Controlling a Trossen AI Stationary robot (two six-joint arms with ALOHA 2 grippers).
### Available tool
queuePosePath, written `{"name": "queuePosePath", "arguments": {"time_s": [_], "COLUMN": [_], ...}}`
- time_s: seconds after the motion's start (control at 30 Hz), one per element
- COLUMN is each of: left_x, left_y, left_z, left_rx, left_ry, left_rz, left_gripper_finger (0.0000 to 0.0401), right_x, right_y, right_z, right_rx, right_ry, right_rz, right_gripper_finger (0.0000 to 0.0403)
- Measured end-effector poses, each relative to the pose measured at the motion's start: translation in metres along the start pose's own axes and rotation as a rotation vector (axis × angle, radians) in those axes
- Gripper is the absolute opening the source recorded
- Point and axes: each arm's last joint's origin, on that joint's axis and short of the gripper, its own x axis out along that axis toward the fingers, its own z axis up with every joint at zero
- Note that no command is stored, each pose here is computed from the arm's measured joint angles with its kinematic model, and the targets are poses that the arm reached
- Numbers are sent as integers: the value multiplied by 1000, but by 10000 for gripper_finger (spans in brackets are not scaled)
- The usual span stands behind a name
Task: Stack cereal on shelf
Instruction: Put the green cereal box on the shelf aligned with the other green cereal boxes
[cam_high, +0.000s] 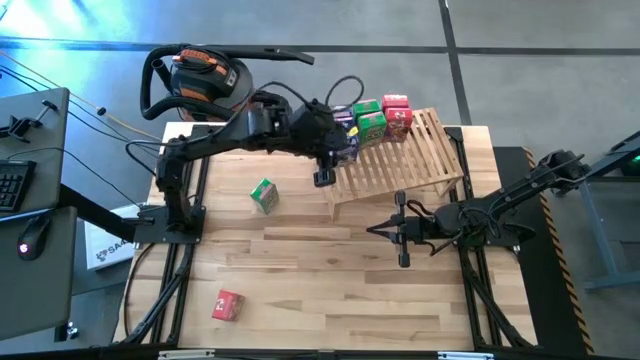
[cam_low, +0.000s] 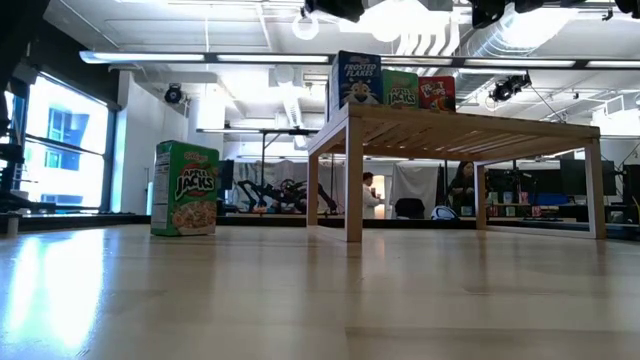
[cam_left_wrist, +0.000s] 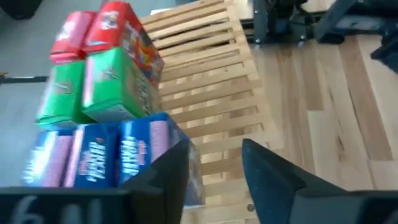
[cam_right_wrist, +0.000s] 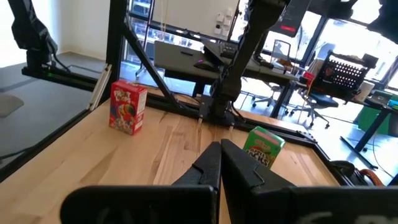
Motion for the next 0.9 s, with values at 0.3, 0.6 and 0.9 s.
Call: {"name": "queuePosePath", "arguments": {"time_s": [0.3,0.6,0.9], "left_x": [23,7,-6], "left_y": [-22,-48,-61], "left_z": [-56,-144,-207], "left_rx": [-55,-207,-271], "left_ry": [-164,-437,-499], "left_rz": [18,54,135], "left_gripper_finger": [56,48,49], "right_x": [0,0,0], "right_y": [0,0,0], "right_z": [-1,-1,0], "right_rx": [2,4,9], "right_ry": [14,7,-5], "right_rz": [6,4,0], "right_gripper_finger": [0,0,0]}}
